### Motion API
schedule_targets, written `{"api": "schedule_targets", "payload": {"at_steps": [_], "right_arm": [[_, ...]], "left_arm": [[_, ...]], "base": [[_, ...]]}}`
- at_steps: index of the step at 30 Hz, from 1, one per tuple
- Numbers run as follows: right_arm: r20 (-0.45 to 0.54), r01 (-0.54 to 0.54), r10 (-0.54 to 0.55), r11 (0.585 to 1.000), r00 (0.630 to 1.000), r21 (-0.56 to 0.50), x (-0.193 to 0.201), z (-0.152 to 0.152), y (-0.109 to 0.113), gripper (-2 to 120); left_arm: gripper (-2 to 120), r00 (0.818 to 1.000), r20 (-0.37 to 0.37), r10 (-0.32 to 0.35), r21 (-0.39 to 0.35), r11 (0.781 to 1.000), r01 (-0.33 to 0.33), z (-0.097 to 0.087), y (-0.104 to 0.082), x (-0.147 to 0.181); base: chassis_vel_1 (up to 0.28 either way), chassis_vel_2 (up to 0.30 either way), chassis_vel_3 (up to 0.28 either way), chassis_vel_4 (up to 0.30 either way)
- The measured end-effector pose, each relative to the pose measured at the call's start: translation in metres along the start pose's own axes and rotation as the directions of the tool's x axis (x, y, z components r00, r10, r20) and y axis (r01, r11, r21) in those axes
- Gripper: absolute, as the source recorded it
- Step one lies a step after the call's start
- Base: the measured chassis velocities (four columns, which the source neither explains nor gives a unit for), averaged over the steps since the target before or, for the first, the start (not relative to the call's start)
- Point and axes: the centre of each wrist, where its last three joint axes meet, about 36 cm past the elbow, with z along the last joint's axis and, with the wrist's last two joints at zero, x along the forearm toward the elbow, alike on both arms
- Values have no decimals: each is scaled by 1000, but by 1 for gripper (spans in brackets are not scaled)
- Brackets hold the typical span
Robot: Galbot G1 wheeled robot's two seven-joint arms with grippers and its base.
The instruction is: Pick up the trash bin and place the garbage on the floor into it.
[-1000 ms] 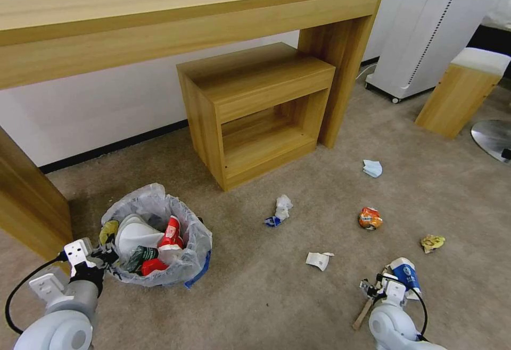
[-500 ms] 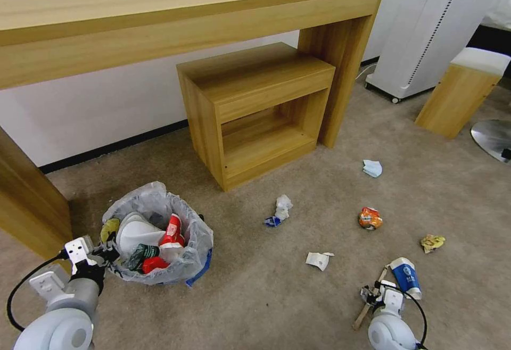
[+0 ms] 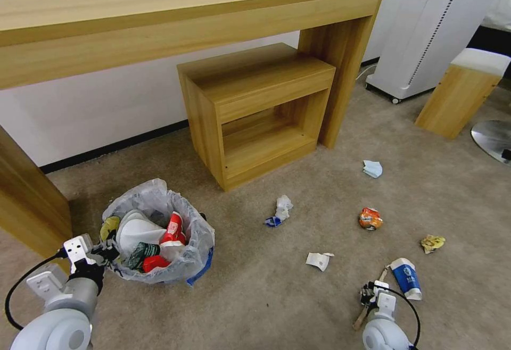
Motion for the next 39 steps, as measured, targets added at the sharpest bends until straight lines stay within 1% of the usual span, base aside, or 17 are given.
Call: {"api": "schedule_targets", "payload": {"at_steps": [2,10,11,12,14,16,17,19,21,24,29,31,32,35,36,37,39], "right_arm": [[6,-6,6,1000,1000,6,-1,2,-3,30],[24,-6,5,1000,1000,21,-1,8,-8,27],[28,-5,4,1000,1000,21,-1,8,-8,22],[35,-1,1,1000,999,18,1,7,-10,19],[42,3,-4,1000,999,15,2,4,-10,18],[90,37,-36,999,995,-6,7,-11,-11,14],[90,37,-36,999,995,-6,7,-11,-11,14],[118,59,-58,998,991,-10,10,-18,-10,9],[129,64,-62,998,990,-8,10,-18,-10,7],[160,77,-76,997,984,-2,10,-18,-8,0],[174,91,-90,996,981,3,13,-17,-8,0],[173,91,-90,996,981,5,16,-15,-11,9],[173,91,-90,996,981,5,16,-15,-11,9],[169,80,-81,997,982,8,19,-10,-15,23],[169,80,-81,997,982,8,19,-10,-15,23],[167,76,-76,997,983,10,20,-10,-16,28],[163,69,-70,998,984,12,20,-10,-18,34]], "left_arm": [[3,1000,0,1,2,1000,-1,0,0,0],[3,1000,0,2,5,1000,-2,0,-1,0],[3,1000,0,2,5,1000,-2,0,-1,0],[3,1000,1,2,5,1000,-2,0,-1,-1],[3,1000,0,2,5,1000,-2,0,-1,-1],[3,1000,-1,0,7,1000,0,1,0,-2],[3,1000,-1,0,7,1000,0,1,0,-2],[3,1000,-3,-1,10,1000,1,2,-1,-2],[3,1000,-4,0,11,1000,0,3,-1,-2],[3,1000,-4,0,12,1000,0,3,-2,-2],[3,1000,-3,-2,10,1000,2,3,-1,-2],[3,1000,-4,-2,9,1000,2,3,0,-1],[3,1000,-4,-2,9,1000,2,3,0,-1],[3,1000,-2,-2,7,1000,2,2,0,-3],[3,1000,-2,-2,7,1000,2,2,0,-3],[3,1000,-1,-2,7,1000,2,2,0,-3],[3,1000,-2,-2,7,1000,2,2,0,-3]], "base": [[0,0,0,0],[0,0,0,0],[0,0,0,0],[0,0,0,0],[0,0,0,0],[0,0,0,0],[0,0,0,0],[0,0,0,0],[0,0,0,0],[0,0,0,0],[0,0,0,0],[0,0,0,0],[0,0,0,0],[0,0,0,0],[0,0,0,0],[0,0,0,0],[0,0,0,0]]}}
